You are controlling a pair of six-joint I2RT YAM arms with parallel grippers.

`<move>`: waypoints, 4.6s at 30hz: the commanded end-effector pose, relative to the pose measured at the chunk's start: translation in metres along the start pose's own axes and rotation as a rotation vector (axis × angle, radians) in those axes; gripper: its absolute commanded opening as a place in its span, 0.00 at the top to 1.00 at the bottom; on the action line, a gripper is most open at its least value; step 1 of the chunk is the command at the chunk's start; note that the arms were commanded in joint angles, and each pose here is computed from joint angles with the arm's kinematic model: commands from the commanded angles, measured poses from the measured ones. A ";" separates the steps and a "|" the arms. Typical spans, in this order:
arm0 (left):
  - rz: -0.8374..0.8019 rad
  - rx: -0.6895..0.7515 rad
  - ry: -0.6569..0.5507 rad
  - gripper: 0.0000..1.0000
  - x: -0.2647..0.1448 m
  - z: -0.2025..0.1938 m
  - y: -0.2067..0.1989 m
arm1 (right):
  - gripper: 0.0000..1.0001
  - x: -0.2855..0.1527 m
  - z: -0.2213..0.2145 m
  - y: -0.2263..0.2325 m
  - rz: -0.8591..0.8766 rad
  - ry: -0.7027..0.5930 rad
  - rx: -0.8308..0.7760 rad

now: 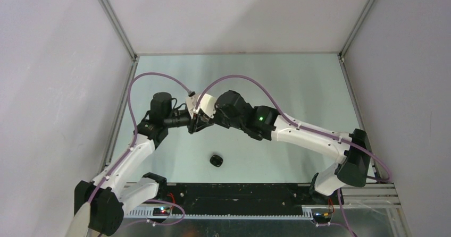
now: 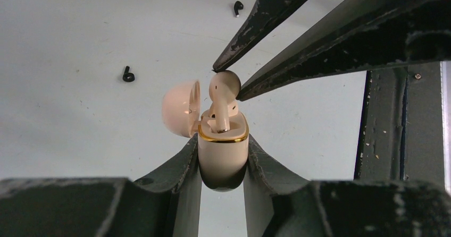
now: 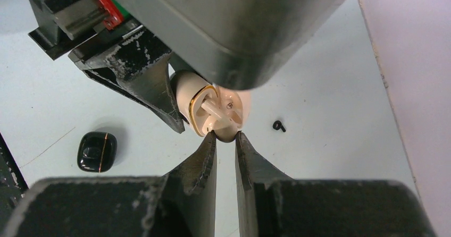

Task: Insert the wireless bluetooth earbuds into the charging case
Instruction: Place the earbud in the charging case, then close the charging case.

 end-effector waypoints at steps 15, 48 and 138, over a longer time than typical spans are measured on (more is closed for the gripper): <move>-0.026 0.065 -0.010 0.97 0.001 0.004 -0.007 | 0.82 0.000 0.022 0.010 0.034 -0.048 -0.015; -0.037 0.103 -0.023 0.99 -0.003 0.011 -0.010 | 0.48 -0.047 0.030 -0.016 0.048 -0.113 -0.022; -0.294 0.209 -0.056 0.92 -0.021 0.001 -0.055 | 0.13 -0.031 -0.009 0.015 0.381 -0.229 0.038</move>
Point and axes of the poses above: each gripper's point midway between its finger pads, its own x axis out along the fingers, its own y axis along the line the jaws close on, z = x × y, the point moved 5 cm from there along -x, back along the fingers, and after that the axes turned 3 degrees about x, right-handed, at the moved point
